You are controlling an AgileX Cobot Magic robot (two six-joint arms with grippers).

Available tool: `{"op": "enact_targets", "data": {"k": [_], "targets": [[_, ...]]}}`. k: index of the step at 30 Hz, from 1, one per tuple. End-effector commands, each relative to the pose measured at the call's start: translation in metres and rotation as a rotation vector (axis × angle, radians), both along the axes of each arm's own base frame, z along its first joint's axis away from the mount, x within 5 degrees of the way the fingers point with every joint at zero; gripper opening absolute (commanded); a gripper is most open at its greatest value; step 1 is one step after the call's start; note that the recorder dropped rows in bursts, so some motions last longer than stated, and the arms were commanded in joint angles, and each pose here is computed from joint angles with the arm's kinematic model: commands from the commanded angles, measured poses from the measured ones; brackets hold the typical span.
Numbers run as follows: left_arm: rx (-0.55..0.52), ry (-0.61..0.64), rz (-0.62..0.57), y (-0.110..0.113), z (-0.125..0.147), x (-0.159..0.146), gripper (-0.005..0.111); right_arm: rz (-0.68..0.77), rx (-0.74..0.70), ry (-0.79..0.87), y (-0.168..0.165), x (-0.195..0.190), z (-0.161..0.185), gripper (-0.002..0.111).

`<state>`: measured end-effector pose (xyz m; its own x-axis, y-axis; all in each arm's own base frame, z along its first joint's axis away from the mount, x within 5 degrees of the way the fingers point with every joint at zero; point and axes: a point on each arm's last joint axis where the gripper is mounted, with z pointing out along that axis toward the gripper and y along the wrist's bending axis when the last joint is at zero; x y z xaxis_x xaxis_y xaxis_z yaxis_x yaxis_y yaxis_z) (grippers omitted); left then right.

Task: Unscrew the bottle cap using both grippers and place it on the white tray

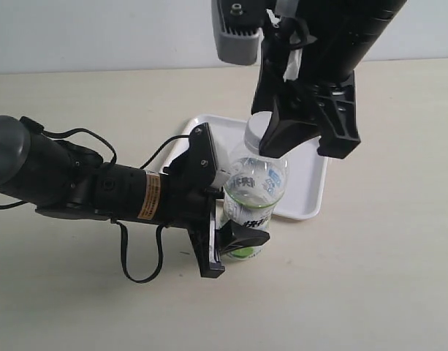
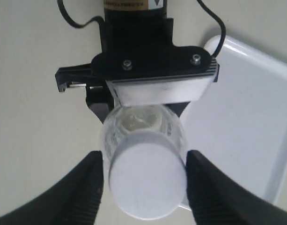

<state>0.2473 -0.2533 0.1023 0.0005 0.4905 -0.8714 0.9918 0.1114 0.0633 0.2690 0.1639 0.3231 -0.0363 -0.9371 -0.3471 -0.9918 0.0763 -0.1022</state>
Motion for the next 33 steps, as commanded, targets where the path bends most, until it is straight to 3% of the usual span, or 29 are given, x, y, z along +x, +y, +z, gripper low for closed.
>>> {"op": "enact_targets", "data": {"k": [1,7,13,17,25,33], "targets": [[-0.029,0.006,0.016,-0.001,0.007,0.0,0.0,-0.093,0.065,0.038,0.003,-0.005,0.006,0.067],[-0.029,0.006,0.016,-0.001,0.007,0.0,0.0,-0.325,0.146,0.044,-0.001,-0.01,0.022,0.069],[-0.029,0.006,0.016,-0.001,0.007,0.0,0.0,-0.763,0.206,0.21,-0.004,-0.01,0.023,0.069],[-0.029,0.006,0.016,-0.001,0.007,0.0,0.0,-0.96,0.186,0.235,-0.009,-0.006,0.02,0.069],[-0.029,0.007,0.016,-0.001,0.007,0.0,0.0,-0.988,0.123,0.32,-0.003,-0.001,0.002,0.069],[-0.029,0.007,0.016,-0.001,0.007,0.0,0.0,-0.984,0.132,0.304,-0.001,0.005,-0.002,0.065]]}}
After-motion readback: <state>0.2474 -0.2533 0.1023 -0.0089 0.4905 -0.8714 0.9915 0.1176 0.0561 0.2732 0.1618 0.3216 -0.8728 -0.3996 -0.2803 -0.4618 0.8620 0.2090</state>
